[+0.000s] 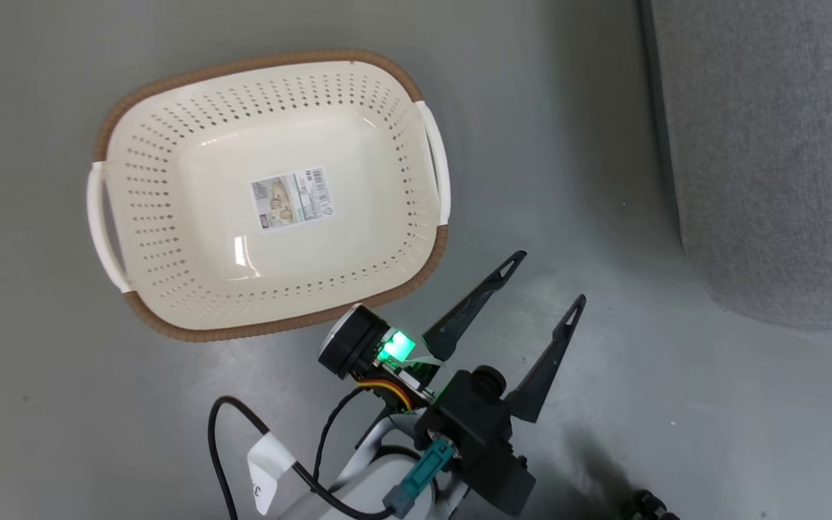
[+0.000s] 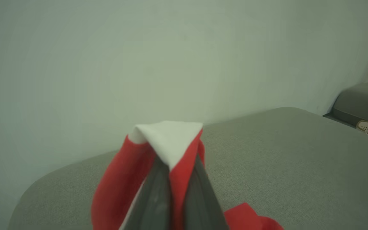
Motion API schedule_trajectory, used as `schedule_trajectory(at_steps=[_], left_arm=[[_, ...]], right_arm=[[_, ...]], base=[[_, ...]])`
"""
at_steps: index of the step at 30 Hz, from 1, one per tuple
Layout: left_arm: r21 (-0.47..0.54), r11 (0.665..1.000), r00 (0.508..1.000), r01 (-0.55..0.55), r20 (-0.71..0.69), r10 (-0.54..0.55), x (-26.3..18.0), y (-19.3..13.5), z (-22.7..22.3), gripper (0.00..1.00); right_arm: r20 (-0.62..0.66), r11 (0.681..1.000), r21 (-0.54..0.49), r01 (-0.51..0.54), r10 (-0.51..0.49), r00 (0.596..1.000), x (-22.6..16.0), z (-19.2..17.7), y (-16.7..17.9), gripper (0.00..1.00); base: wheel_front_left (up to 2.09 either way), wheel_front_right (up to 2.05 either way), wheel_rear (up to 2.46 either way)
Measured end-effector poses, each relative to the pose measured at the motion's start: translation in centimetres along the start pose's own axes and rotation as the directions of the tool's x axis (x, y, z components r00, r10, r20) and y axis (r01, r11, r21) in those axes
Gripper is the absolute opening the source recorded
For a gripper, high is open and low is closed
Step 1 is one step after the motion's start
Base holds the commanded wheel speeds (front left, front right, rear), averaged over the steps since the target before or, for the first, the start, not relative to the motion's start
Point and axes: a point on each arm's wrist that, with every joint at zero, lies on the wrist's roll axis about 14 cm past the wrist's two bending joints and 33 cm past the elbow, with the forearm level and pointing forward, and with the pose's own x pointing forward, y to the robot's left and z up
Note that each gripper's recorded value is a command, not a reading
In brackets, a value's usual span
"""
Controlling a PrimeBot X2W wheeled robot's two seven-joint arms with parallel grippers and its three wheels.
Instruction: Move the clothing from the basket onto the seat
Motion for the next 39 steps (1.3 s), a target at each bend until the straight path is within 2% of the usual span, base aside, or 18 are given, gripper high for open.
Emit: schedule_trajectory(at_steps=[6,10,11,12,18,26,33,39], left_arm=[[-0.025,0.999,0.999,0.032,-0.034,-0.032,1.1,-0.5,-1.9,1.0],[-0.033,0.999,0.999,0.039,-0.037,-0.04,1.4,-0.6,-2.2,1.0],[-0.033,0.999,0.999,0.039,-0.035,-0.04,1.5,-0.6,-2.1,1.0],[-0.033,0.999,0.999,0.037,-0.034,-0.038,1.6,-0.5,-2.1,1.0],[-0.023,0.999,0.999,0.036,-0.004,-0.036,1.8,-0.6,-1.2,1.0],[-0.008,1.0,0.999,0.018,0.029,-0.018,2.0,-0.2,0.0,1.0],[-0.002,1.0,0.998,-0.026,0.052,0.026,1.5,0.4,1.2,1.0],[-0.023,0.997,0.995,-0.073,0.065,0.074,0.4,0.8,2.4,1.0]], right_arm=[[-0.086,0.997,-0.057,0.042,-0.047,0.995,-1.3,-2.8,-2.0,0.0],[-0.107,0.995,-0.083,0.046,-0.055,0.993,-1.9,-3.2,-2.7,0.54],[-0.106,0.995,-0.088,0.042,-0.051,0.993,-2.0,-3.1,-2.7,0.95],[-0.105,0.995,-0.094,0.035,-0.045,0.993,-2.0,-2.9,-2.6,1.0],[-0.092,0.994,-0.106,0.015,-0.025,0.995,-2.5,-1.8,-2.5,1.0],[-0.131,0.991,-0.129,-0.026,0.009,0.991,-4.8,-2.5,-2.6,1.0],[-0.16,0.986,-0.129,-0.109,0.088,0.983,-7.4,-3.3,-0.8,1.0],[-0.165,0.981,-0.072,-0.18,0.166,0.972,-10.2,-3.9,1.5,1.0]], base=[[0.0,0.0,0.0],[0.0,0.0,0.0],[0.0,0.0,0.0],[0.0,0.0,0.0],[0.0,0.0,0.0],[0.0,0.0,0.0],[0.0,0.0,0.0],[0.0,0.0,0.0]])
